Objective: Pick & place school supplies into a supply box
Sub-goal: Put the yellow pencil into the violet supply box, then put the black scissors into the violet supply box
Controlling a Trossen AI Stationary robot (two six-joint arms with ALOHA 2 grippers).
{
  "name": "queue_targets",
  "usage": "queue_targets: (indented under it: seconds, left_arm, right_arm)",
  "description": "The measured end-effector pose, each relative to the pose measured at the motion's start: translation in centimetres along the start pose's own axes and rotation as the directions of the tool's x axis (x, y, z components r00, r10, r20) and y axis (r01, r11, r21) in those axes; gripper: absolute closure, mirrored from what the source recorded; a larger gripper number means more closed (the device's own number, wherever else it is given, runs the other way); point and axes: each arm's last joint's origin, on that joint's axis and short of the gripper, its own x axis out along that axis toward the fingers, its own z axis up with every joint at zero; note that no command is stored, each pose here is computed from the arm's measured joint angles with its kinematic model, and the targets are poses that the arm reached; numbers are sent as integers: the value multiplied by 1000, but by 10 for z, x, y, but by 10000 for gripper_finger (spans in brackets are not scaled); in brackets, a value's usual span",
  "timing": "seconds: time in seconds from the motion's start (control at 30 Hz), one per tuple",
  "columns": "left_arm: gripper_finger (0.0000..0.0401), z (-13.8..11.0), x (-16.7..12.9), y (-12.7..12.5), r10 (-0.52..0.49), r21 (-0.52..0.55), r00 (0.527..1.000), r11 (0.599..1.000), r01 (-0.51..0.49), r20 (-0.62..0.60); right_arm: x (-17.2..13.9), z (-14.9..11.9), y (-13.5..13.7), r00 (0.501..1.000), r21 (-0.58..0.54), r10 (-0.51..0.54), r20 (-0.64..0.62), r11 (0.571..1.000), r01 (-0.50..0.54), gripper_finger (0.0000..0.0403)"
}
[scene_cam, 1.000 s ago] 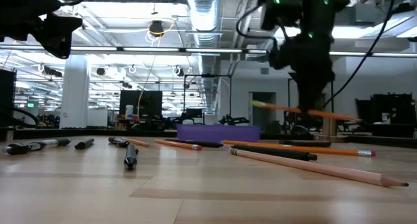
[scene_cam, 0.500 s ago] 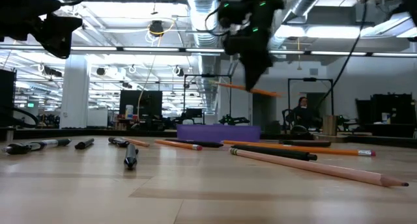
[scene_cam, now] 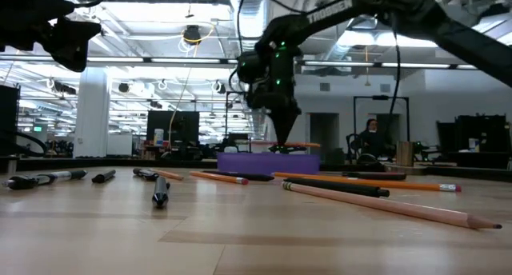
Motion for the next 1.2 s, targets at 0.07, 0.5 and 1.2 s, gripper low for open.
queue_targets:
  seconds: [0.07,0.5,1.2]
  left_arm:
    - [207,0,0,0,0,0,1000,1000,0,0]
    - [207,0,0,0,0,3,1000,1000,0,-4]
    - [207,0,0,0,0,3,1000,1000,0,-4]
  right_arm:
    - [7,3,0,1000,-13,15,-12,1000,-15,403]
    - [12,7,3,1000,-23,-13,-13,1000,12,344]
    - [-132,-60,8,994,121,-21,111,993,8,326]
